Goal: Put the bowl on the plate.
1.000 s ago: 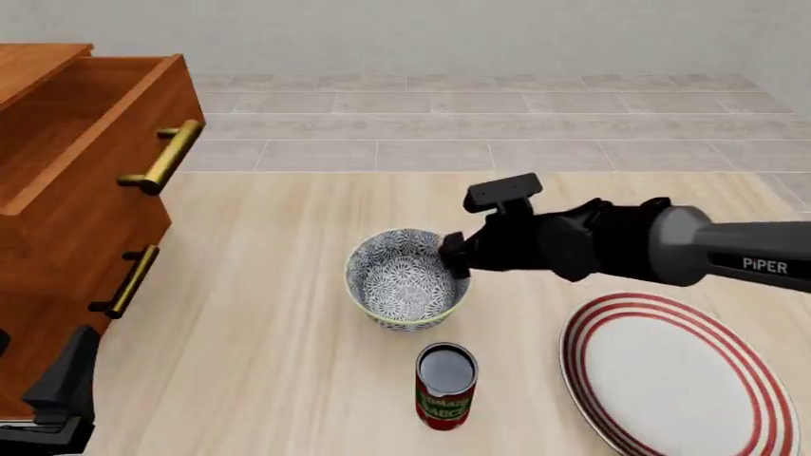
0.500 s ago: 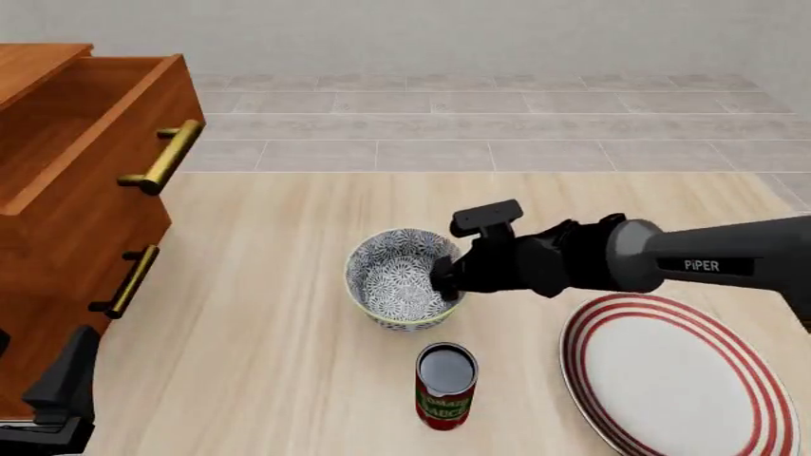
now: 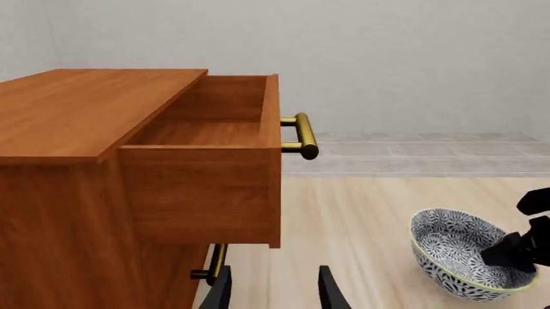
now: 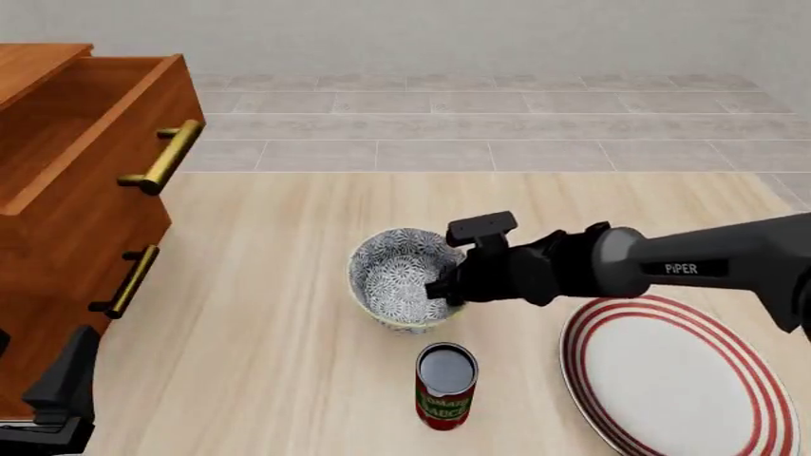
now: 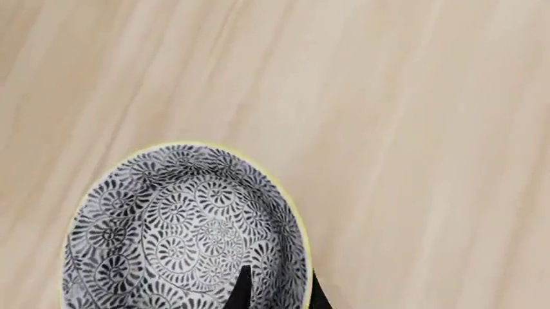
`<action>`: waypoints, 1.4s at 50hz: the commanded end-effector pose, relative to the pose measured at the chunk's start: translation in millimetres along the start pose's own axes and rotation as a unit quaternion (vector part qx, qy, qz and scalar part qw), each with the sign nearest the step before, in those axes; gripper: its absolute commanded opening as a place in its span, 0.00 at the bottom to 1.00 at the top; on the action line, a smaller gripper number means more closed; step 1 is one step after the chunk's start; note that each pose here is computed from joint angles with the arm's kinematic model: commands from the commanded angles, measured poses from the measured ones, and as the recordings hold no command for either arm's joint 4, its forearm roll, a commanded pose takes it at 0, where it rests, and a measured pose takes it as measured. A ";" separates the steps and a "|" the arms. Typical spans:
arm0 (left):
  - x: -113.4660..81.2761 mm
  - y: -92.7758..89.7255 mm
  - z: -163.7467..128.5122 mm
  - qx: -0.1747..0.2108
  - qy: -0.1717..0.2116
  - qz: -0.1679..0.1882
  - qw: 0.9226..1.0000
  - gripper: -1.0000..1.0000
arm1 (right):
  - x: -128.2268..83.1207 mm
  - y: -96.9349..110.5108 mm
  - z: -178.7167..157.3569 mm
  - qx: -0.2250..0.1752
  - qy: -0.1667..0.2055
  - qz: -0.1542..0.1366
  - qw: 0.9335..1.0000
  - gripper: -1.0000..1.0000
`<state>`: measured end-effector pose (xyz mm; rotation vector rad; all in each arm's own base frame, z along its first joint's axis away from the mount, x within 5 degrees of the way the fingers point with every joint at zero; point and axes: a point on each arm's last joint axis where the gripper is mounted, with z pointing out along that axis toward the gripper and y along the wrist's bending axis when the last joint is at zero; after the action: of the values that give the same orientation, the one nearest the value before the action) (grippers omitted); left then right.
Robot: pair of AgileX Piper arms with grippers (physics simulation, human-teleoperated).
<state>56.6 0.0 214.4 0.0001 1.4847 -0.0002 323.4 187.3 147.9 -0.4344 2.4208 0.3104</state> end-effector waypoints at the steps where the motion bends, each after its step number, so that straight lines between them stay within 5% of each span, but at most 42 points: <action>1: 0.0 0.0 0.0 0.000 0.000 0.000 1.000 1.00 | 3.6 1.5 0.2 -0.001 0.001 -0.015 1.000 0.00; 53: 0.0 0.0 0.0 0.000 0.000 0.000 1.000 1.00 | -52.8 -12.8 -64.6 0.011 -0.080 -0.016 0.997 0.00; 70: 0.0 0.0 0.0 0.000 0.000 0.000 1.000 1.00 | -45.3 -37.0 -109.3 0.036 -0.100 -0.002 0.994 0.00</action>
<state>56.6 0.0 214.4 0.0001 1.4847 -0.0003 321.2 147.3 238.8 -0.4158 2.2492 0.2560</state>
